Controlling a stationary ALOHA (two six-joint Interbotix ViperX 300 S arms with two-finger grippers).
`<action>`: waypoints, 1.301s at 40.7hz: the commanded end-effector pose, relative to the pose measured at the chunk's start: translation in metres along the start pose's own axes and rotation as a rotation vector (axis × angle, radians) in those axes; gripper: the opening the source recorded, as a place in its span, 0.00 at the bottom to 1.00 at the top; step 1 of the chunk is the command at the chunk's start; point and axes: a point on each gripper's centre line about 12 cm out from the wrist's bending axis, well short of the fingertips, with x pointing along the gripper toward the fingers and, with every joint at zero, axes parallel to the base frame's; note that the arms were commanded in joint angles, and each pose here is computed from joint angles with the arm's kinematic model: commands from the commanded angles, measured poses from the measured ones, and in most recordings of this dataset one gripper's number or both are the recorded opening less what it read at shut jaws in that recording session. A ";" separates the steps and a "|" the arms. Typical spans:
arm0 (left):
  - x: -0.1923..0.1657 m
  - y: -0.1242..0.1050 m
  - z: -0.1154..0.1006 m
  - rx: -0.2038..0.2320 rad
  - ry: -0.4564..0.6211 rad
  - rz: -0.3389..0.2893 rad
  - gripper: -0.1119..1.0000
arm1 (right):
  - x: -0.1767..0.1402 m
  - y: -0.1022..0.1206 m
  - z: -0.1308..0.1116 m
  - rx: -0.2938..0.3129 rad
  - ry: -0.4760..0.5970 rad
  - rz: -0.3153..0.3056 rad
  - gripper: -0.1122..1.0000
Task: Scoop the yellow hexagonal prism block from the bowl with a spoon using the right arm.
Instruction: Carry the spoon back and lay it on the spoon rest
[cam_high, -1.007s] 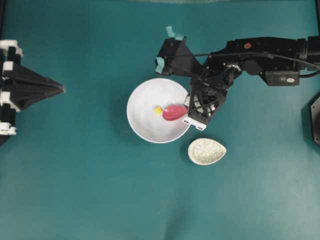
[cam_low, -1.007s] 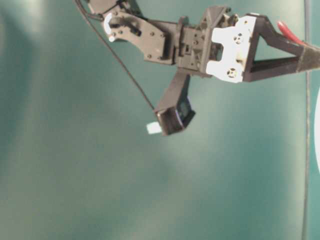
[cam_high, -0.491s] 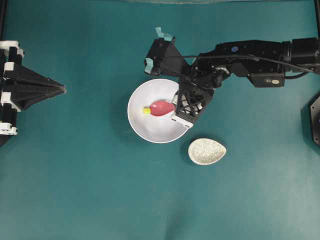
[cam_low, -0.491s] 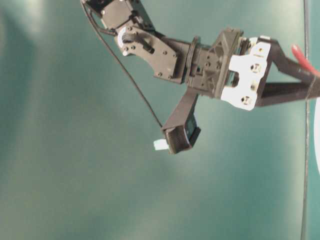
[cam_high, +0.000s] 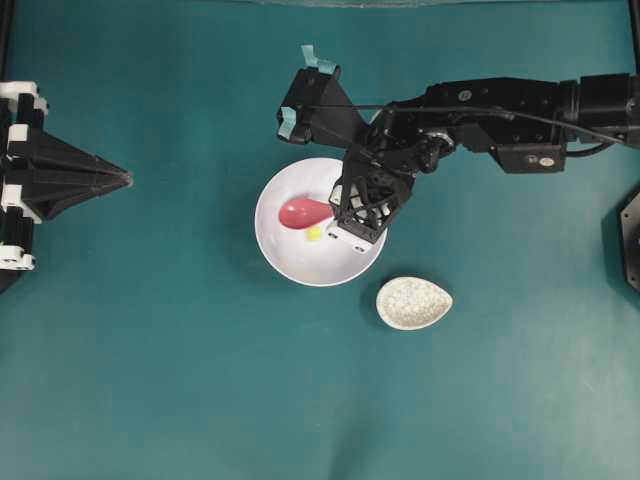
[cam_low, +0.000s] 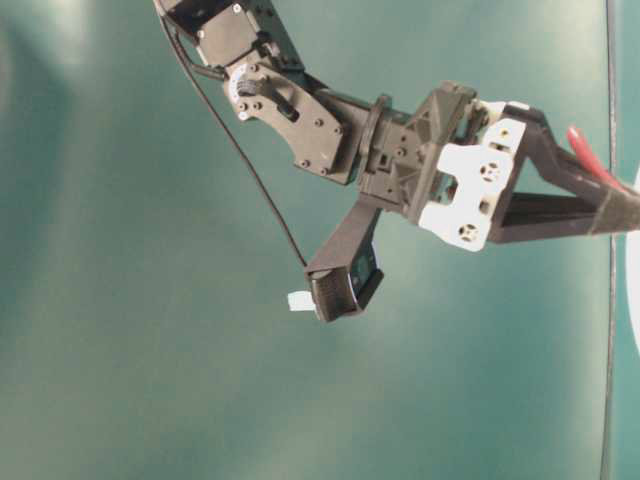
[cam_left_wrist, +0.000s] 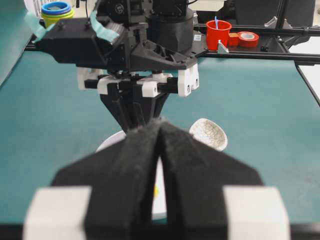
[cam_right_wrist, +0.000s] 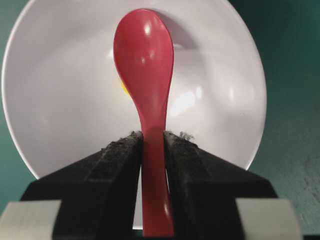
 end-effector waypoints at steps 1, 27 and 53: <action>0.002 0.000 0.007 0.002 -0.018 0.001 0.09 | -0.018 0.007 0.012 -0.005 -0.057 0.022 0.30; 0.003 0.000 0.007 0.002 -0.017 0.001 0.09 | -0.090 0.027 0.005 -0.012 -0.121 0.070 0.30; 0.003 0.000 0.007 0.005 -0.018 0.001 0.09 | -0.102 0.067 -0.080 -0.086 -0.106 0.161 0.30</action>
